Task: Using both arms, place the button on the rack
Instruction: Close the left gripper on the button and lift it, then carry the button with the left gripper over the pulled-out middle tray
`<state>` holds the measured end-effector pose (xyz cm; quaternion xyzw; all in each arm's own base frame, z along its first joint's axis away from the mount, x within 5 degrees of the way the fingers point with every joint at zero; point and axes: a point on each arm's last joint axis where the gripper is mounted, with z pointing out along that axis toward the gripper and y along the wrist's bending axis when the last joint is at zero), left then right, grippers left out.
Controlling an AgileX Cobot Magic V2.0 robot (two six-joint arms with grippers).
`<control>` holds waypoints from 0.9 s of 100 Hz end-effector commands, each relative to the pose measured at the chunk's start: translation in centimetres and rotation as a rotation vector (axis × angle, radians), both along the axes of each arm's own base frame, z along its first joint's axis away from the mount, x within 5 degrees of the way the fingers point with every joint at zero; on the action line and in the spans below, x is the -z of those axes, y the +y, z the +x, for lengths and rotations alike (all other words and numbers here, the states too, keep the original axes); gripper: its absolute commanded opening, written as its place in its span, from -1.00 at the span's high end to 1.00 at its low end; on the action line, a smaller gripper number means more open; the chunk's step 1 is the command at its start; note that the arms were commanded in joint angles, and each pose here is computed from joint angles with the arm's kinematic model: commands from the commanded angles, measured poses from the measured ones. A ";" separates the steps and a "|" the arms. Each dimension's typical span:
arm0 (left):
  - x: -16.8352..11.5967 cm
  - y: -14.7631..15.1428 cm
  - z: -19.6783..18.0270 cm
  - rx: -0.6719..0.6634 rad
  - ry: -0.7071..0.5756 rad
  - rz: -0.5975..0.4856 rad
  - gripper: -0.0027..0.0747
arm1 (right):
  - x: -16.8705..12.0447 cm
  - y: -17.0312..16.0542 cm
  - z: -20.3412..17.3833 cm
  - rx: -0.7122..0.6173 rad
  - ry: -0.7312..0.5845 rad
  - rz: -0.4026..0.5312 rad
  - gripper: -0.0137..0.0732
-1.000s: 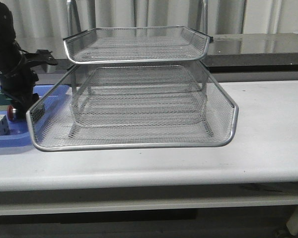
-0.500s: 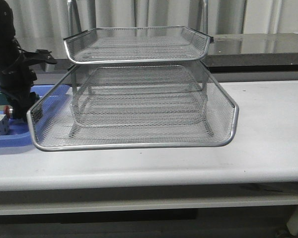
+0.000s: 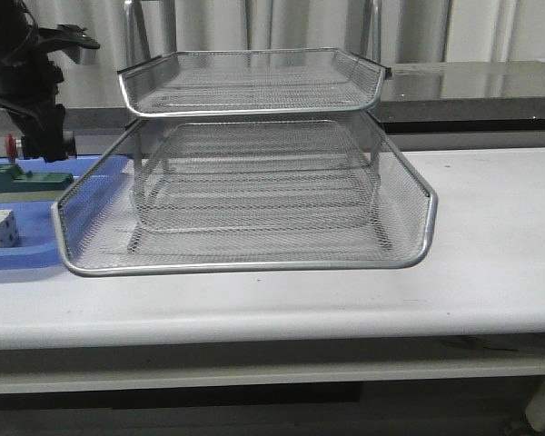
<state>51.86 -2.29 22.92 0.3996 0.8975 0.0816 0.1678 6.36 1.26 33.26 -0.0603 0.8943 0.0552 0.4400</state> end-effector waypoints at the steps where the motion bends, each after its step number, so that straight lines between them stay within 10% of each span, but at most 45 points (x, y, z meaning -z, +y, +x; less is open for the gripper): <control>1: -5.8 0.1 -1.5 -0.027 -0.095 -0.019 0.91 | -1.4 0.0 0.2 0.005 -0.092 0.011 0.84; 90: -18.1 -0.2 -12.9 -0.125 -0.227 -0.135 0.91 | -1.4 0.0 0.2 0.005 -0.092 0.011 0.84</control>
